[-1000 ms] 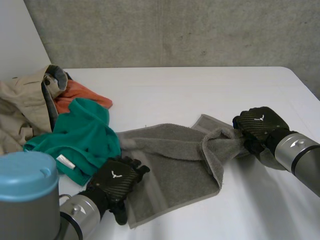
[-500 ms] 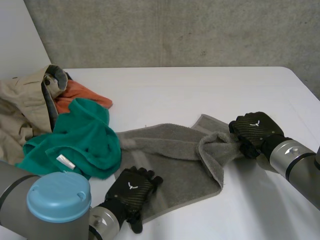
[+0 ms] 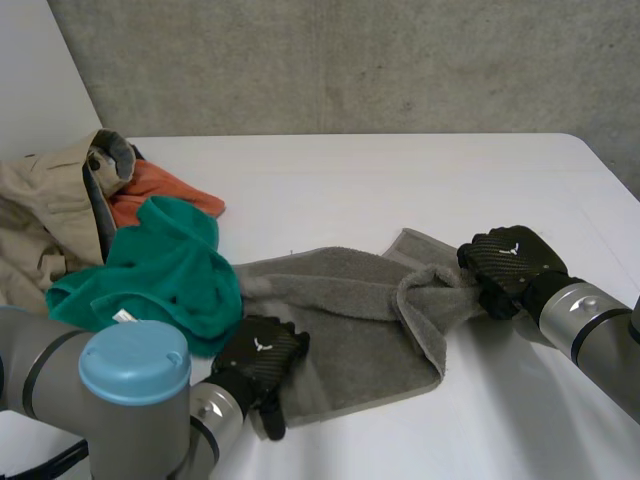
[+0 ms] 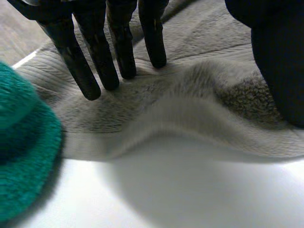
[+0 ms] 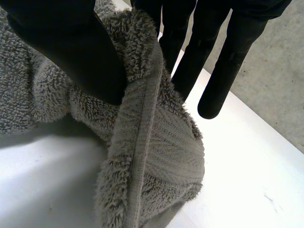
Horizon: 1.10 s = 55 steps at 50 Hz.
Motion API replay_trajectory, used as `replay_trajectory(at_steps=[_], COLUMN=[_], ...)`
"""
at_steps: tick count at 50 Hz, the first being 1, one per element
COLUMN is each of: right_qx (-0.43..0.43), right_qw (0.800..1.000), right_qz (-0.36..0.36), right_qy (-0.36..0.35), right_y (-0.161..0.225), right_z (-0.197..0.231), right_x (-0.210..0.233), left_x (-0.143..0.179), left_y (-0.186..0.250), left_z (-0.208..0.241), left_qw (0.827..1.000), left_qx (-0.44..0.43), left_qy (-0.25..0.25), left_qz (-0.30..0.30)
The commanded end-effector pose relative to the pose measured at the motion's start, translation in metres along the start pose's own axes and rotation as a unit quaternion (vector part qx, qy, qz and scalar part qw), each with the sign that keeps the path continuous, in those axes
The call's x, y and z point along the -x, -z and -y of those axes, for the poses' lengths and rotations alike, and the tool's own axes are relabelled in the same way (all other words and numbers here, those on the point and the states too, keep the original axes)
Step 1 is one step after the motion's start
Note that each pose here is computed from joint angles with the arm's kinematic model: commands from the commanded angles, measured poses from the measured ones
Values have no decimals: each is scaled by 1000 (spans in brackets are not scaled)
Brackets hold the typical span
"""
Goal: Fold the laundry.
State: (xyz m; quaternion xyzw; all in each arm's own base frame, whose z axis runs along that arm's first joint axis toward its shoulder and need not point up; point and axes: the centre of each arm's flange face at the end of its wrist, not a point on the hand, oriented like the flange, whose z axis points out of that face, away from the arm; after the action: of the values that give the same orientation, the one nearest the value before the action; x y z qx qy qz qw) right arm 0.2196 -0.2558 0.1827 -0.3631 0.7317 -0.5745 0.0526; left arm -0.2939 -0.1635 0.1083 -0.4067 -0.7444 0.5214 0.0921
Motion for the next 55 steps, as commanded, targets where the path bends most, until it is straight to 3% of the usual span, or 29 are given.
replay_trajectory(at_steps=[1,9,17,22,28,34,41,45,49,53,55], right_qx=[-2,-3,-9,-7,30,102,133,113,37,-100,-200], right_qw=[1000,1000,1000,998,993,983,975,979,986,976,955], right_qz=[-2,-4,-22,-57,-72,25,51,11,-69,-165,-211], right_qy=[0,0,-3,7,90,154,173,167,149,100,60], right_y=[0,0,1,19,59,60,20,-14,-44,-55,-52], right_z=[1,1,10,41,78,61,34,25,46,93,123], right_x=[-1,-3,-16,-51,-93,-93,-82,-88,-106,-136,-155], left_x=[10,19,45,81,124,143,156,176,203,239,261], left_y=[-8,-18,-14,19,76,66,7,-26,-41,-38,-28], left_z=[5,10,44,91,138,126,88,85,114,169,203], left_qw=[1000,999,994,981,959,967,971,969,965,940,907], left_qx=[-18,-34,-83,-136,-190,-119,-8,-7,-71,-206,-298], left_qy=[-9,-16,-4,45,116,157,180,179,170,148,135], left_qz=[20,35,76,131,174,160,156,170,189,230,265])
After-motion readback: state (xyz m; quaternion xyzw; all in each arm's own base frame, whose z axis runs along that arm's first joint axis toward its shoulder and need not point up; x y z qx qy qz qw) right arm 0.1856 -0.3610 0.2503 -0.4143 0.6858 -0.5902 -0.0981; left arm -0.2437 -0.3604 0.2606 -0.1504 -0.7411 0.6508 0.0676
